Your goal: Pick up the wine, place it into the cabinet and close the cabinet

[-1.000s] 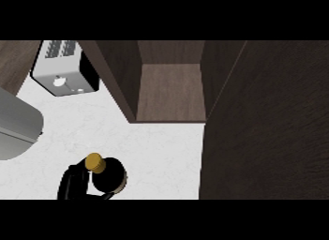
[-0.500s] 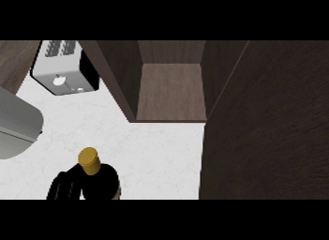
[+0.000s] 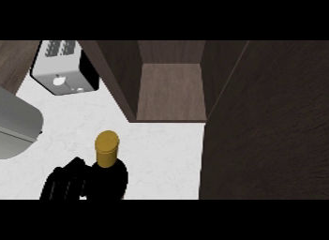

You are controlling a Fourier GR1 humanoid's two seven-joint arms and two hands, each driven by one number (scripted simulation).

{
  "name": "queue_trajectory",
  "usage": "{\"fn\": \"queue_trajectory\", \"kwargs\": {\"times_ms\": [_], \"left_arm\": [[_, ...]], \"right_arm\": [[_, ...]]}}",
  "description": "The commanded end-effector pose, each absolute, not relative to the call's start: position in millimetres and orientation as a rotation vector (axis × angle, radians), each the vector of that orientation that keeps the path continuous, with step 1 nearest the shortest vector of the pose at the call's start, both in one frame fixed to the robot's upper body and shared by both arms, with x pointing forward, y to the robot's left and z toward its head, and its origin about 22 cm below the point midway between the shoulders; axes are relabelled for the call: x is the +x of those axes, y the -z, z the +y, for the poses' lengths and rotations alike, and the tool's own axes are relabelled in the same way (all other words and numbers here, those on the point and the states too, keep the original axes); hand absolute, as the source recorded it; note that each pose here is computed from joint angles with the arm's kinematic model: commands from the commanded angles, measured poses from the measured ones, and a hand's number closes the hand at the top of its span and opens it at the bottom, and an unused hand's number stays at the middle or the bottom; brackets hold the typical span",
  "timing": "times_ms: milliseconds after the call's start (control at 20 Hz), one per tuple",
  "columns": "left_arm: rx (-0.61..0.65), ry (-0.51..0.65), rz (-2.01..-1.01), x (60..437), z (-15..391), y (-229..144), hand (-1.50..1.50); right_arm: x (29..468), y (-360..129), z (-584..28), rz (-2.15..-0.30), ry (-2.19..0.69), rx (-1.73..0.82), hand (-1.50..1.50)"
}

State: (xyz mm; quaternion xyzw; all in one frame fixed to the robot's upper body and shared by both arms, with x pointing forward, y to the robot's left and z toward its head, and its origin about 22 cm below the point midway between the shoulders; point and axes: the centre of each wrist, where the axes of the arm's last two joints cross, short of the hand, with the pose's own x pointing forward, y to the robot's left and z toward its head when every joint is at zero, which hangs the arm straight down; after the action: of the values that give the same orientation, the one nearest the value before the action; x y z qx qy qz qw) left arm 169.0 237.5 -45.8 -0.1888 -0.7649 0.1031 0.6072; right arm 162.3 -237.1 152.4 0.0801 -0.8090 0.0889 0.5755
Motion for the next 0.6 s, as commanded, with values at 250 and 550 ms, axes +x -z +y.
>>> {"fn": "queue_trajectory", "kwargs": {"times_ms": [250,550], "left_arm": [[-0.416,-0.269,-1.827,207,191,-14,1.5],[-0.439,-0.237,-1.811,244,162,-41,1.5]], "right_arm": [[161,-162,-237,-1.905,-0.215,0.181,-1.5],[163,-147,-232,-1.883,-0.2,0.184,-1.5]]}}
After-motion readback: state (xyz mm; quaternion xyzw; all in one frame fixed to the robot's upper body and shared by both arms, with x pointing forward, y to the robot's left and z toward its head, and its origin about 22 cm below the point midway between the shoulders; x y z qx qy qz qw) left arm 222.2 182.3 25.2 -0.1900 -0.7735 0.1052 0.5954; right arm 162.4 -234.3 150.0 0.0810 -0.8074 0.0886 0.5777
